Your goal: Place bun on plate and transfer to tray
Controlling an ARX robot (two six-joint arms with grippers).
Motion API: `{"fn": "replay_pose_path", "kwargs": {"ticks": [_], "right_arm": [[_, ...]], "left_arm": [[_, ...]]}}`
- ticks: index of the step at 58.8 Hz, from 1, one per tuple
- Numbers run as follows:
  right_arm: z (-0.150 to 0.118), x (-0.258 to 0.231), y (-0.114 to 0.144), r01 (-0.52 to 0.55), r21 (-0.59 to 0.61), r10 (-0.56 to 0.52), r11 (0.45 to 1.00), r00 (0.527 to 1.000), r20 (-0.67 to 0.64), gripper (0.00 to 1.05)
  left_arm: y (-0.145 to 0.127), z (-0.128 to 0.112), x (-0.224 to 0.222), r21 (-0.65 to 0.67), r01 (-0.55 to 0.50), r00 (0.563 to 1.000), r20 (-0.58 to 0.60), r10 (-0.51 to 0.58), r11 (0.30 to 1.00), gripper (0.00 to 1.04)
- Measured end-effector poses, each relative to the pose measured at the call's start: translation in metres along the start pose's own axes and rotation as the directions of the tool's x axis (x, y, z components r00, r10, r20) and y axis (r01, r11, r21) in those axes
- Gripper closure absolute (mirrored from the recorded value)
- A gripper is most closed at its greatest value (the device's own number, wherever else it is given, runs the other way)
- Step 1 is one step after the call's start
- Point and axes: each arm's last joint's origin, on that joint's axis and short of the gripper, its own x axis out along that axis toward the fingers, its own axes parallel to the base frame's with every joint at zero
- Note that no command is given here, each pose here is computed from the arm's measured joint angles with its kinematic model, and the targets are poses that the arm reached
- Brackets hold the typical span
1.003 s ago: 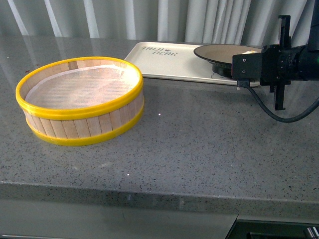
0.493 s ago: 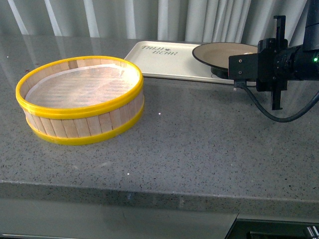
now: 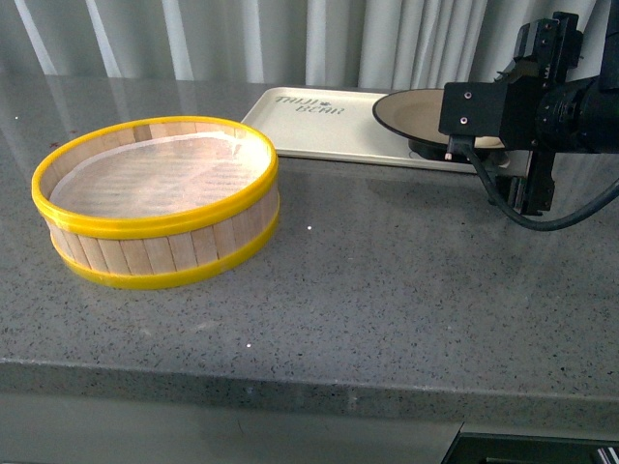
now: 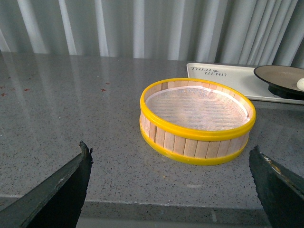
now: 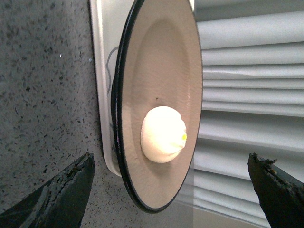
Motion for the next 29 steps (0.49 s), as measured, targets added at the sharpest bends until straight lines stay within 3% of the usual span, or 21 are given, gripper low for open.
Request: {"fn": "replay_pose_path", "kwargs": {"ticks": [7,13,20,29], "right_arm": [[0.014,-0.02,-0.006,0.025,0.091,-0.024,0.996,1.0,-0.007,0.08],[0.022,-0.044,-0.018,0.066,0.254,-0.051,0.965,0.997,-0.064,0.08],[0.023,-0.071,-0.037,0.081,0.499,-0.021,0.863,0.992,-0.125,0.08],[0.022,-0.078,-0.046,0.117,0.625,-0.044,0.772,0.99,-0.131,0.08]], "left_arm": [[0.0,0.0,0.0,0.0,0.0,1.0,0.0,0.0,1.0,0.07],[0.0,0.0,0.0,0.0,0.0,1.0,0.0,0.0,1.0,0.07],[0.0,0.0,0.0,0.0,0.0,1.0,0.0,0.0,1.0,0.07],[0.0,0.0,0.0,0.0,0.0,1.0,0.0,0.0,1.0,0.07]]}}
